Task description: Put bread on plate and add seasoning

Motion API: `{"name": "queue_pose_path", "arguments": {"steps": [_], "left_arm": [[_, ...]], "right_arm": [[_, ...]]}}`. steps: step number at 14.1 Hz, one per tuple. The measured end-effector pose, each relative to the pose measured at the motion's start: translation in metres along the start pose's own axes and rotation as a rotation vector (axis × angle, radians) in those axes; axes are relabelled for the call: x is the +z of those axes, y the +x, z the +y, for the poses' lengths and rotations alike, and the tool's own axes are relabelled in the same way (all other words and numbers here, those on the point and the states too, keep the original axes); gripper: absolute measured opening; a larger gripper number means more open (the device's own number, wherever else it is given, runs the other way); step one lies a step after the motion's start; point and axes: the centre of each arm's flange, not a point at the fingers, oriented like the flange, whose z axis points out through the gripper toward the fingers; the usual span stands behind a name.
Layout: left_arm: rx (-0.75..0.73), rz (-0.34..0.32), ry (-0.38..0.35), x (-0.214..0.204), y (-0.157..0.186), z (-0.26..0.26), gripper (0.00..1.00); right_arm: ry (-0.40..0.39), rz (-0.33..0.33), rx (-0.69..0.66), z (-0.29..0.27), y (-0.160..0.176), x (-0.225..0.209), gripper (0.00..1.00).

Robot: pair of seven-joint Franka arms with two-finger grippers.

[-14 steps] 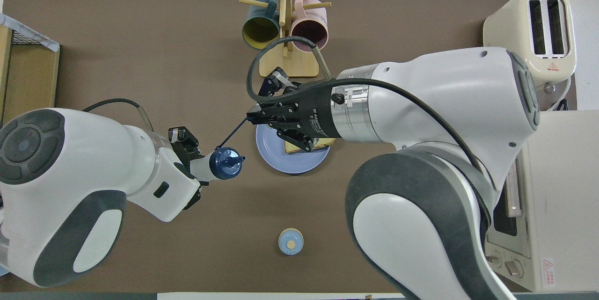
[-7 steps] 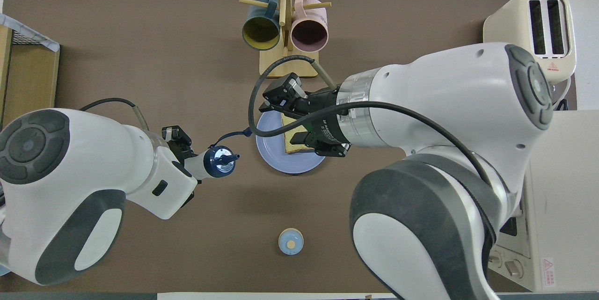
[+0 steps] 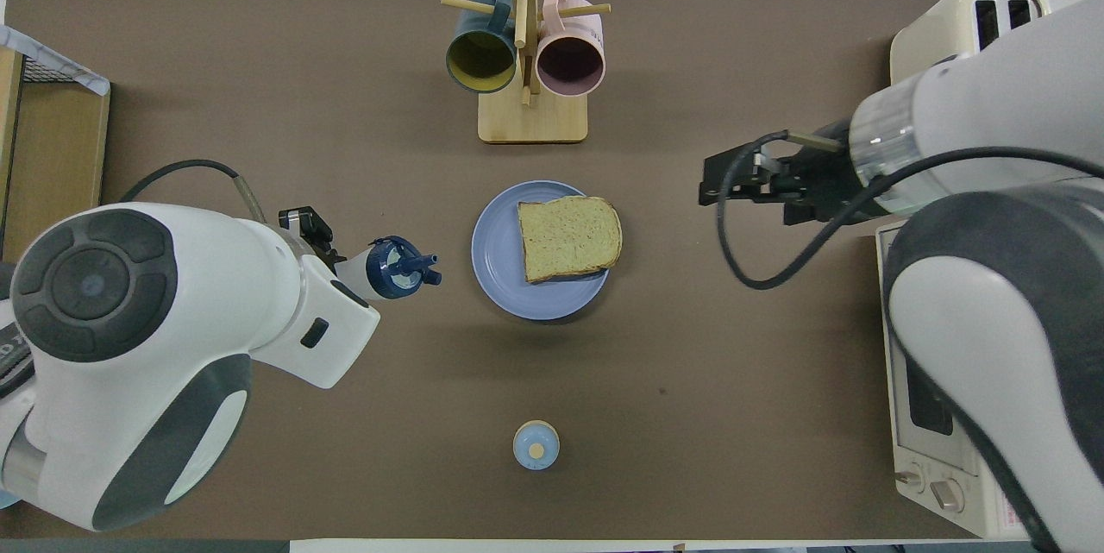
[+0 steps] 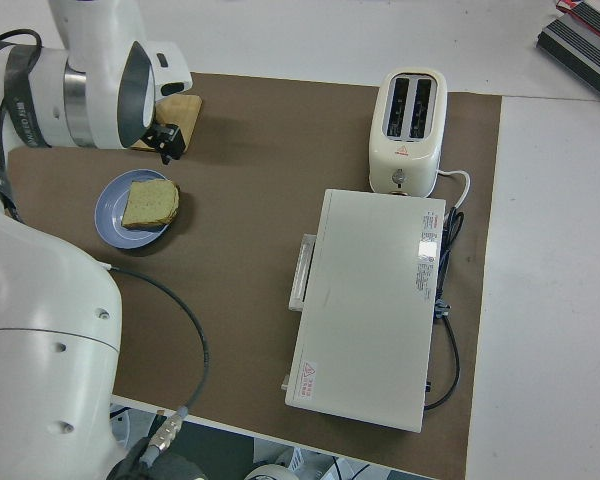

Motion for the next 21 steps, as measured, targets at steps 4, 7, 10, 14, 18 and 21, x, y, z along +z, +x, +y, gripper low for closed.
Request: {"name": "queue_pose_path", "arguments": {"steps": [4, 7, 10, 14, 18, 21], "left_arm": [[-0.031, -0.107, 0.019, 0.011, 0.026, -0.003, 0.47], [-0.036, -0.235, 0.044, 0.030, 0.072, 0.000, 0.47], [-0.018, -0.385, 0.079, 0.056, 0.126, 0.021, 0.47], [0.028, -0.586, 0.101, 0.087, 0.165, 0.035, 0.47], [0.063, -0.785, 0.138, 0.147, 0.200, 0.054, 0.47], [0.065, -0.881, 0.179, 0.153, 0.198, 0.052, 0.47]], "right_arm": [[-0.198, 0.006, -0.161, 0.052, 0.012, -0.009, 1.00], [-0.259, -0.032, -0.202, 0.078, 0.013, -0.011, 1.00], [-0.302, -0.050, -0.216, 0.106, 0.019, -0.016, 1.00], [-0.311, -0.083, -0.257, 0.115, 0.017, -0.016, 1.00], [-0.312, -0.087, -0.196, 0.124, 0.017, -0.017, 1.00], [-0.314, -0.101, -0.182, 0.120, 0.013, -0.018, 1.00]]}}
